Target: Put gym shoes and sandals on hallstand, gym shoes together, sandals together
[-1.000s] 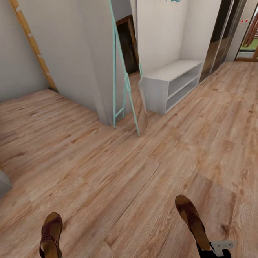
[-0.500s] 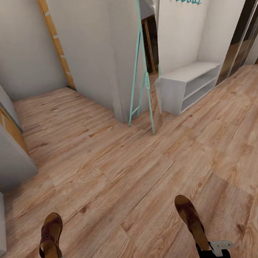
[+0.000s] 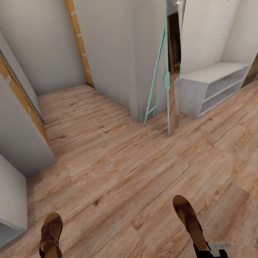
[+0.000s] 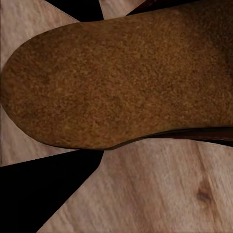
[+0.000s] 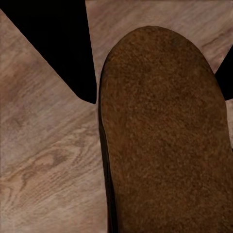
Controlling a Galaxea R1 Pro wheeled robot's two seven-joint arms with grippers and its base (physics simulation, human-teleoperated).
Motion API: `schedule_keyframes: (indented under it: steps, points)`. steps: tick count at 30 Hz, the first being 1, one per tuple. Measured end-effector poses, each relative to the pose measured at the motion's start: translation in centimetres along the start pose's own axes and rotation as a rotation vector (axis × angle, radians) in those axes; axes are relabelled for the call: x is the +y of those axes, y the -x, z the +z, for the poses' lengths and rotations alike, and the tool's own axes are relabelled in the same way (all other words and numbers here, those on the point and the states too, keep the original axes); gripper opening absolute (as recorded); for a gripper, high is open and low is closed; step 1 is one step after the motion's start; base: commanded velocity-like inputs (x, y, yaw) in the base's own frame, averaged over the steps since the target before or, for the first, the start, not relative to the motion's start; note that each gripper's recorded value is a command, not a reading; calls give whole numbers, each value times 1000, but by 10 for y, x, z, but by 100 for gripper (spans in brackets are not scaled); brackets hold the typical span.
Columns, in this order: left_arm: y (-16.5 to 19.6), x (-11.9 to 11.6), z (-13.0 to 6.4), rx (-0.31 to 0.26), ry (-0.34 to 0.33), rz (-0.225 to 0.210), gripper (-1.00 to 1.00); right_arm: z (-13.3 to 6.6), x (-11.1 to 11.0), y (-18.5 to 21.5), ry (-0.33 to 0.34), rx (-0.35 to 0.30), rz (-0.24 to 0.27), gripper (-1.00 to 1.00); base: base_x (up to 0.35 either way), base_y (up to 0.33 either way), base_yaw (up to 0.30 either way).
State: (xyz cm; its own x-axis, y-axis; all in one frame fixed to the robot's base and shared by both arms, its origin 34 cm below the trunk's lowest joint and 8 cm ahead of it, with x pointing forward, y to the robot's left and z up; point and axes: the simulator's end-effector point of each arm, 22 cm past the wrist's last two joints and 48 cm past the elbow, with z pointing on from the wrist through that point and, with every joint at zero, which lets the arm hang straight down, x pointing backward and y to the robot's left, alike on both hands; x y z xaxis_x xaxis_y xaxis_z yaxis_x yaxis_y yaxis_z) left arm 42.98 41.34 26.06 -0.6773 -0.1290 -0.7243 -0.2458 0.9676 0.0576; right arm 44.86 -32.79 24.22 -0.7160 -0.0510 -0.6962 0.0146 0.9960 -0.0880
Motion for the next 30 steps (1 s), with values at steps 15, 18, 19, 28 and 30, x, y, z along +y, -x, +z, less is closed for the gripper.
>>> schedule_keyframes:
  steps: [15, 18, 19, 28, 30]
  points:
    - [2, -1, 0, -5, -2, -2, -100, 0, 0, 2, 0, -5, 0, -100, 0, 0, 277]
    - [3, -1, 0, -7, -2, -2, -100, 0, 0, 4, 0, -7, 1, -100, 0, 0, 258]
    - [3, -1, 0, -8, -2, -3, -100, 0, 0, 4, 0, -8, 1, -100, 0, 0, 253]
    - [7, -2, 0, -15, -3, -4, -100, 0, 0, 8, -1, -17, 1, -100, 0, 0, 243]
    - [8, -2, 0, -17, -4, -4, -100, 0, 0, 9, -1, -18, 1, -100, 0, 0, 236]
